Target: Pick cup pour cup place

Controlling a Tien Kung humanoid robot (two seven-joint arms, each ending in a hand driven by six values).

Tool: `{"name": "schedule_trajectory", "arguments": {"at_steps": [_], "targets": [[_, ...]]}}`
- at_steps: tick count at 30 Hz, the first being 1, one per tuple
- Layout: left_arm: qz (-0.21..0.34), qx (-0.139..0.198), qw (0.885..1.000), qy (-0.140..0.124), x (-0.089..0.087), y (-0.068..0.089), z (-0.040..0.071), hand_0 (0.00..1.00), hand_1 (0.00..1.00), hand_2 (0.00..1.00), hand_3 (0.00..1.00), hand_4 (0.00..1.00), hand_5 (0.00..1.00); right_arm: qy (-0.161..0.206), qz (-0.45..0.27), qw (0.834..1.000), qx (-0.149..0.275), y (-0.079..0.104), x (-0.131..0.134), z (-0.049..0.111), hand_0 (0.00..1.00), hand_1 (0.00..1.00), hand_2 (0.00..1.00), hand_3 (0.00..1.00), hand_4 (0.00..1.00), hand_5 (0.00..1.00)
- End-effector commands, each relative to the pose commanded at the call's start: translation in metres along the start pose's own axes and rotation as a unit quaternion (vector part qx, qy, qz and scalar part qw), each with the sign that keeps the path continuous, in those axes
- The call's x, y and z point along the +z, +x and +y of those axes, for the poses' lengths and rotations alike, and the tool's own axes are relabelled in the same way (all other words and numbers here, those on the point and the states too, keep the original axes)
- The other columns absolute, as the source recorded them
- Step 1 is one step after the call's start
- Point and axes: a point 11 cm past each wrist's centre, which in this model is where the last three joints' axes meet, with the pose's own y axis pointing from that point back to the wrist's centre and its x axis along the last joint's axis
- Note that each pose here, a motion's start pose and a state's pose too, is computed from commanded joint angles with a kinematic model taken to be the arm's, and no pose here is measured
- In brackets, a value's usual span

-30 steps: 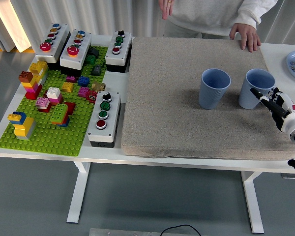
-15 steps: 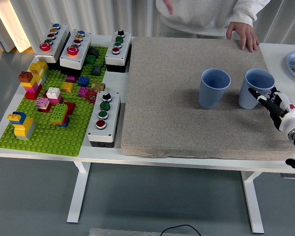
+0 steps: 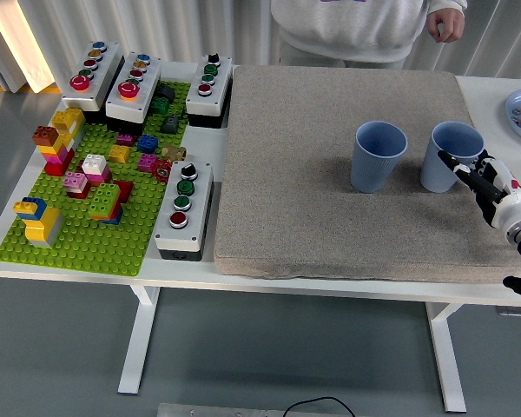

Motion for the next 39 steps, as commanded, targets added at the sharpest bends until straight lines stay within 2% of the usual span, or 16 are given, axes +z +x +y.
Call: {"name": "schedule_trajectory", "arguments": {"at_steps": [5, 6, 11, 12, 39], "targets": [[0.000, 0.000, 1.000, -0.001, 0.0006, 0.0002, 0.0001, 0.744, 0.793, 0.851, 0.642, 0.548, 0.937, 0.000, 0.003, 1.000, -0.003, -0.0011, -0.0002, -0.0003, 0.967, 0.937, 0.998, 0.984, 0.892, 0.661], [0.000, 0.000, 1.000, -0.001, 0.0007, 0.0003, 0.0001, 0.743, 0.793, 0.851, 0.641, 0.548, 0.937, 0.001, 0.011, 1.000, -0.005, -0.0017, -0.0003, -0.0004, 0.965, 0.930, 0.998, 0.981, 0.859, 0.436], [0.000, 0.000, 1.000, 0.000, 0.0003, 0.0003, 0.0000, 0.743, 0.793, 0.851, 0.641, 0.548, 0.937, 0.002, 0.021, 1.000, -0.006, -0.0023, -0.0008, -0.0005, 0.965, 0.930, 0.998, 0.981, 0.859, 0.436], [0.000, 0.000, 1.000, 0.000, 0.0002, 0.0003, 0.0000, 0.744, 0.793, 0.851, 0.641, 0.548, 0.937, 0.002, 0.022, 1.000, -0.006, -0.0023, -0.0008, -0.0005, 0.961, 0.926, 0.998, 0.982, 0.852, 0.368], [0.000, 0.001, 1.000, -0.001, 0.0003, 0.0010, 0.0001, 0.744, 0.792, 0.851, 0.641, 0.548, 0.936, 0.001, 0.005, 1.000, 0.001, -0.0014, 0.0004, -0.0030, 0.961, 0.924, 0.998, 0.978, 0.845, 0.395]]}}
